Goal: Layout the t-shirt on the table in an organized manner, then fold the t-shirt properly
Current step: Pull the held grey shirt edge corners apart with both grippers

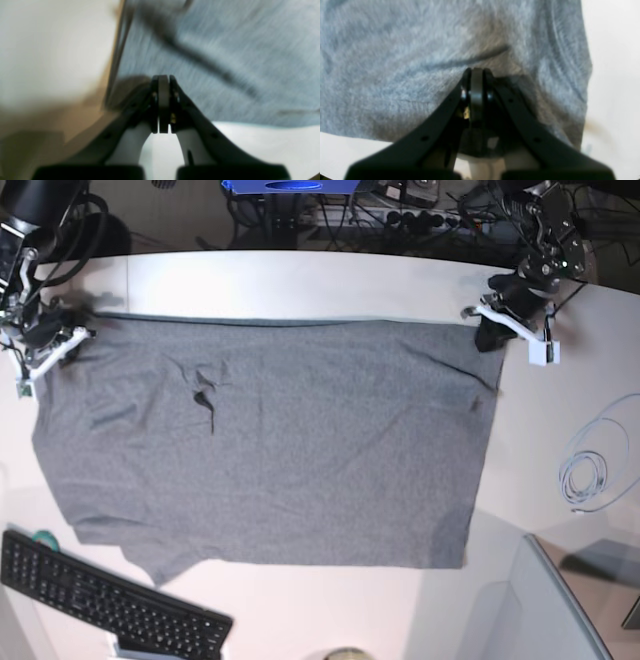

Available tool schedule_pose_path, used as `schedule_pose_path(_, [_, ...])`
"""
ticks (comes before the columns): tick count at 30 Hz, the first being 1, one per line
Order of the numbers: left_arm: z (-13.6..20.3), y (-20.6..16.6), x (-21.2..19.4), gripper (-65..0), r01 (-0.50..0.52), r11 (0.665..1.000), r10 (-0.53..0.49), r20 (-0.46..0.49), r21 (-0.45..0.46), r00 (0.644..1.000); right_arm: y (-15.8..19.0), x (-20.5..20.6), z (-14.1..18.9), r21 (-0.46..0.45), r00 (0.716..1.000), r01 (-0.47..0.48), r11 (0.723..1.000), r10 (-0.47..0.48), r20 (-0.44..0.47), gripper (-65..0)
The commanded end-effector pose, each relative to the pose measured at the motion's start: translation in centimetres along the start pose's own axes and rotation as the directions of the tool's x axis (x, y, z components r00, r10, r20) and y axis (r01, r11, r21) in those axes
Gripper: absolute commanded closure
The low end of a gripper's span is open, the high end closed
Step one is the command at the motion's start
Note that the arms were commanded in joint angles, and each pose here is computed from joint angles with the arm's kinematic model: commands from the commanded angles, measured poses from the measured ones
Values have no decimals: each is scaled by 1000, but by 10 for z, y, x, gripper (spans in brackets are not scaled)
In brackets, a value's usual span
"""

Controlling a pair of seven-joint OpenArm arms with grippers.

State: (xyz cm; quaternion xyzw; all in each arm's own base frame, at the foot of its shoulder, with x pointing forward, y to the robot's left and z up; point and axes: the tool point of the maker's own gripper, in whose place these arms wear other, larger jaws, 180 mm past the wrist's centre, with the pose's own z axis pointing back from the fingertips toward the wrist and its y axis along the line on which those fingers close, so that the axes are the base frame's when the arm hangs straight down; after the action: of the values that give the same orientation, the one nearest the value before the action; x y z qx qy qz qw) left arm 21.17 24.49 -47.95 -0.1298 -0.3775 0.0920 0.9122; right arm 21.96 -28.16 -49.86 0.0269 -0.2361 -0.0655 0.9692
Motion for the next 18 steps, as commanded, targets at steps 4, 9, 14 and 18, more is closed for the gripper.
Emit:
schedule_pose_path(4, [3, 2, 11, 0, 6, 1000, -5, 42, -6, 999, -13, 8, 1, -21, 1000, -6, 1000, 6, 2, -20])
schedule_pose_path(9, [11, 4, -2, 0, 3, 1000, -3, 18, 1, 1000, -14, 5, 2, -22, 1000, -10, 1000, 10, -3, -20])
schedule_pose_path(14, [32, -4, 12, 0, 75, 997, -76, 61, 13, 995, -14, 11, 5, -27, 1000, -22, 999, 23, 15, -17])
schedule_pose_path(18, [37, -13, 31, 0, 114, 993, -115, 111, 13, 987, -13, 27, 23, -53, 994, -72, 996, 76, 77, -17])
